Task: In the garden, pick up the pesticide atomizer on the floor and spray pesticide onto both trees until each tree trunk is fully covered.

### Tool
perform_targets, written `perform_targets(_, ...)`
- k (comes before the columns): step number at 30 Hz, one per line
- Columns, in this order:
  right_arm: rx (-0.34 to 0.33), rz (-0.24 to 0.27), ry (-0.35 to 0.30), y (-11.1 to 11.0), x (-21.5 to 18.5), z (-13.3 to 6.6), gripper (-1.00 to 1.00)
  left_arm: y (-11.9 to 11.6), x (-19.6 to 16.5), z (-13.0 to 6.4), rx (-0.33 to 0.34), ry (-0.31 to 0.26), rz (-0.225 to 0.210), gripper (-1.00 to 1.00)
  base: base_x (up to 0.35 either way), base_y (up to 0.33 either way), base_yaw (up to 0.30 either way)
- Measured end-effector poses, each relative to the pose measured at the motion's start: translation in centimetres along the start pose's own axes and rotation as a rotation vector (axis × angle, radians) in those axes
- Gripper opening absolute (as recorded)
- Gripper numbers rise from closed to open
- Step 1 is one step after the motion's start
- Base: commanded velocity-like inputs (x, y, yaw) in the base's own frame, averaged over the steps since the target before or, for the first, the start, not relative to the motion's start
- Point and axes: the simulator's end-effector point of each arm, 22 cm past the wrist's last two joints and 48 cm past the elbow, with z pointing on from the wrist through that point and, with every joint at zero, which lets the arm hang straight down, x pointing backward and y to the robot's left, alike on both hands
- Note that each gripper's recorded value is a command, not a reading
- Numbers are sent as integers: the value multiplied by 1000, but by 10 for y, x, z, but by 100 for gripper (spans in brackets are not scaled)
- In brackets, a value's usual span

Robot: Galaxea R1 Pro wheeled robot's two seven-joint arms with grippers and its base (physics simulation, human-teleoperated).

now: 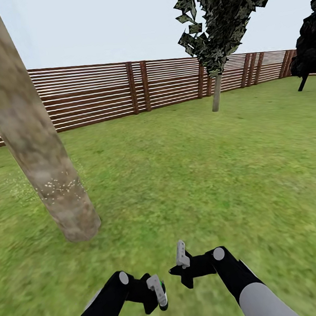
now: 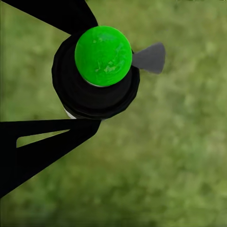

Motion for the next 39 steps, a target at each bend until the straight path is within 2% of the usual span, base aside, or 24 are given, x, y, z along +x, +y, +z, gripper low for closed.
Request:
perform_targets(4, 0, 0, 0, 0, 0, 0, -100, 0, -2, 1, -1, -6, -3, -100, 0, 0, 0)
perform_targets(9, 0, 0, 0, 0, 0, 0, -100, 6, -13, -2, -7, -45, -30, -100, 0, 0, 0)
perform_targets(22, 0, 0, 0, 0, 0, 0, -100, 7, -30, -4, -6, -103, -62, -100, 0, 0, 0)
perform_targets(39, -1, 1, 0, 0, 0, 0, -100, 2, -43, -2, 5, -137, -52, -100, 0, 0, 0)
